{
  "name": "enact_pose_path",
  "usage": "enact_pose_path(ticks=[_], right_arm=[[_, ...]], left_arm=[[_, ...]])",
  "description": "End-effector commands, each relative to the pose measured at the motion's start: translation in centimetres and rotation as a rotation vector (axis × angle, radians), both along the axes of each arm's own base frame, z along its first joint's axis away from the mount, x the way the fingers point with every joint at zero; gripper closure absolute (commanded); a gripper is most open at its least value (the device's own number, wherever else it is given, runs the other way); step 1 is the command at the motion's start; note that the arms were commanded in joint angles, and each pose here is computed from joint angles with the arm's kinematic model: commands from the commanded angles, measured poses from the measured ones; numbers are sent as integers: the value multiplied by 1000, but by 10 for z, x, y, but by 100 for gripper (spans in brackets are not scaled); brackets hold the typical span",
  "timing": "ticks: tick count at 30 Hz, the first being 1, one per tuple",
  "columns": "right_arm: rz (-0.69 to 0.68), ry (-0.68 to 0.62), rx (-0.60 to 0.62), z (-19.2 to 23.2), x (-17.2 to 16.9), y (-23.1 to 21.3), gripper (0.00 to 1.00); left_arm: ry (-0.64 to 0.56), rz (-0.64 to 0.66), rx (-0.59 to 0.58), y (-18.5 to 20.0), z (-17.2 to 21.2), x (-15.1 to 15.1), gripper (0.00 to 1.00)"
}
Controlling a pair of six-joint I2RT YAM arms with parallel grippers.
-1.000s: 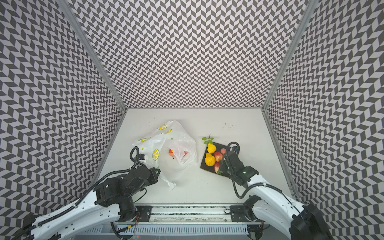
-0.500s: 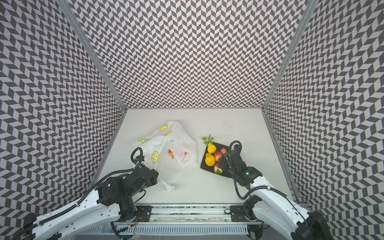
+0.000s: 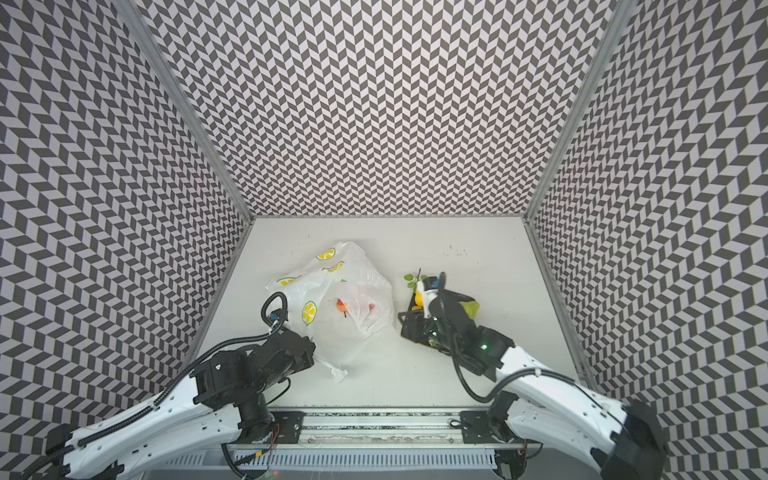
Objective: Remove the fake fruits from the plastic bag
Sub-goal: 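Open the right gripper and move it back into the bag opening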
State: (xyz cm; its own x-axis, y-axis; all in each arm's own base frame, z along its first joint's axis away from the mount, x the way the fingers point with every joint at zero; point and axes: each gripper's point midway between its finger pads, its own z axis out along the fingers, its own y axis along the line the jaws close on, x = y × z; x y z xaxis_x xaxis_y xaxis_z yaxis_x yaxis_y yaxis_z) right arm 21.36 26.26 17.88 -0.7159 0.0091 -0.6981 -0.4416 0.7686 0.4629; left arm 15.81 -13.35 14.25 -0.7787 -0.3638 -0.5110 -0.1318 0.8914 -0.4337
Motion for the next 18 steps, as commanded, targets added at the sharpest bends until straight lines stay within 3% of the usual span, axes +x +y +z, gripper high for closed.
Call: enact_pose_path(ticks=[1,6,11,15,18], right_arm=[[135,-79,90,20,-6,57,46],[155,-46,93,-4,3,115,49],[9,-31,-37,-48,35,121,42],[-31,-42,-227,-93,51,117,38],[-23,-39,-293,-115,55,120,37]], left_arm=[[-5,26,15,4,4,3,100],[-2,17,40,1,1,6,100],[-1,15,57,-1,5,9,100],[-12,26,62,0,7,12,100],[-21,37,63,1,10,14,100]])
